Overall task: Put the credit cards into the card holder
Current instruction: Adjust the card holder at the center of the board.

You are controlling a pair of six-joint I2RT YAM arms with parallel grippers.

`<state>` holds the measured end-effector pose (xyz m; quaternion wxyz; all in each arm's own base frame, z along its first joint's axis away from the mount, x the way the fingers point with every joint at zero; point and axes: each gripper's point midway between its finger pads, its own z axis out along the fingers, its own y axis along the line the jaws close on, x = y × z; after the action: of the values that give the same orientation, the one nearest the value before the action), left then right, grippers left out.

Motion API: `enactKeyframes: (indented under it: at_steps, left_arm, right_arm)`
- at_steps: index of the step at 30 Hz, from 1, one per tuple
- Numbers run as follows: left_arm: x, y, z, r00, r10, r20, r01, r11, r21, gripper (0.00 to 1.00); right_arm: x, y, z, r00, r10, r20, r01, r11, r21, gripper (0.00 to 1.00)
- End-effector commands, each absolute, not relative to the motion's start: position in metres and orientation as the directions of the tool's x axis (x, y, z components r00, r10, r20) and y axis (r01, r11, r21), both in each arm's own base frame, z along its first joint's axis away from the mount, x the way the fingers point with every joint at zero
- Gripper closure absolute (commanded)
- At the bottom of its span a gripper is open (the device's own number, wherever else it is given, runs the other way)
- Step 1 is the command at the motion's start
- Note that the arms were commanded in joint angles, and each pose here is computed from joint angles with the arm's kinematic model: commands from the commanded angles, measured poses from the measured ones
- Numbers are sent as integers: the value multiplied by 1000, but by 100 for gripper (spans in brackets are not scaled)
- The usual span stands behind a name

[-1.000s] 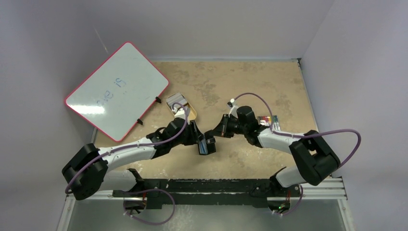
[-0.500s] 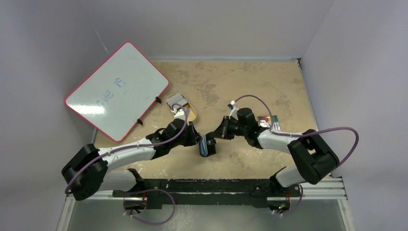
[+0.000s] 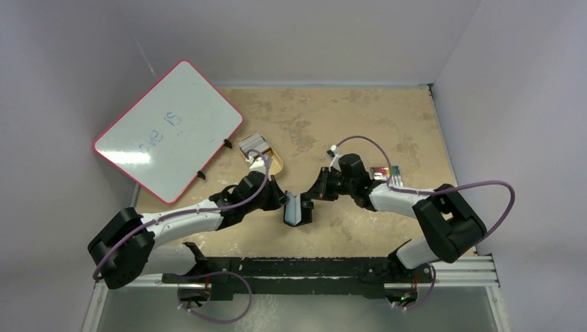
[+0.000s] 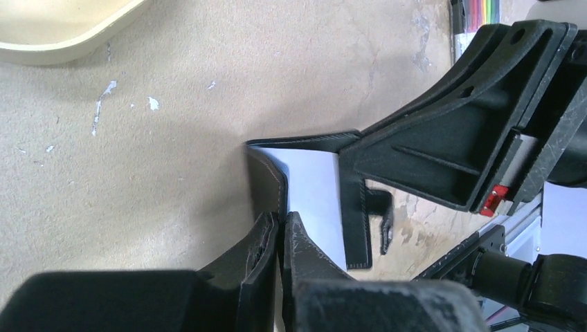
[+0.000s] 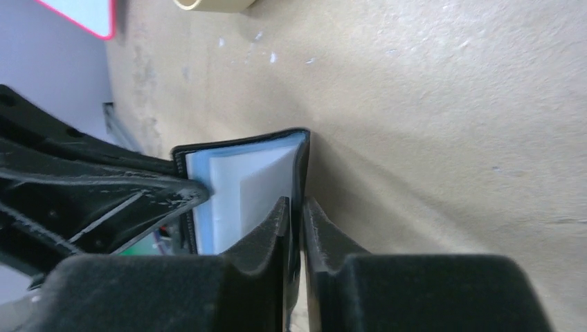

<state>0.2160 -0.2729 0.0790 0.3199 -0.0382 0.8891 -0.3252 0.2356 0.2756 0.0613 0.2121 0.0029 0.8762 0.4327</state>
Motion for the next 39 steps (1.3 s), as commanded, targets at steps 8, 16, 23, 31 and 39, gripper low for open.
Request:
enactKeyframes:
  at_steps: [8, 16, 23, 31, 39]
  left_arm:
    - [231, -269, 98, -757, -322, -568, 99, 803, -587, 100]
    - [233, -281, 103, -771, -344, -536, 92, 772, -628, 100]
    - [231, -284, 104, -780, -349, -520, 87, 762, -642, 100]
    - [227, -282, 96, -785, -360, -504, 75, 752, -654, 100]
    - [224, -280, 94, -788, -365, -495, 65, 751, -658, 93]
  right_arm:
    - [241, 262, 146, -817, 166, -552, -304, 690, 657, 50]
    - [216, 303, 133, -849, 114, -517, -325, 657, 680, 47]
    - [214, 306, 99, -861, 73, -503, -301, 724, 620, 39]
    - [208, 320, 79, -887, 42, -460, -305, 695, 651, 37]
    - [209, 313, 55, -899, 43, -436, -261, 748, 610, 41]
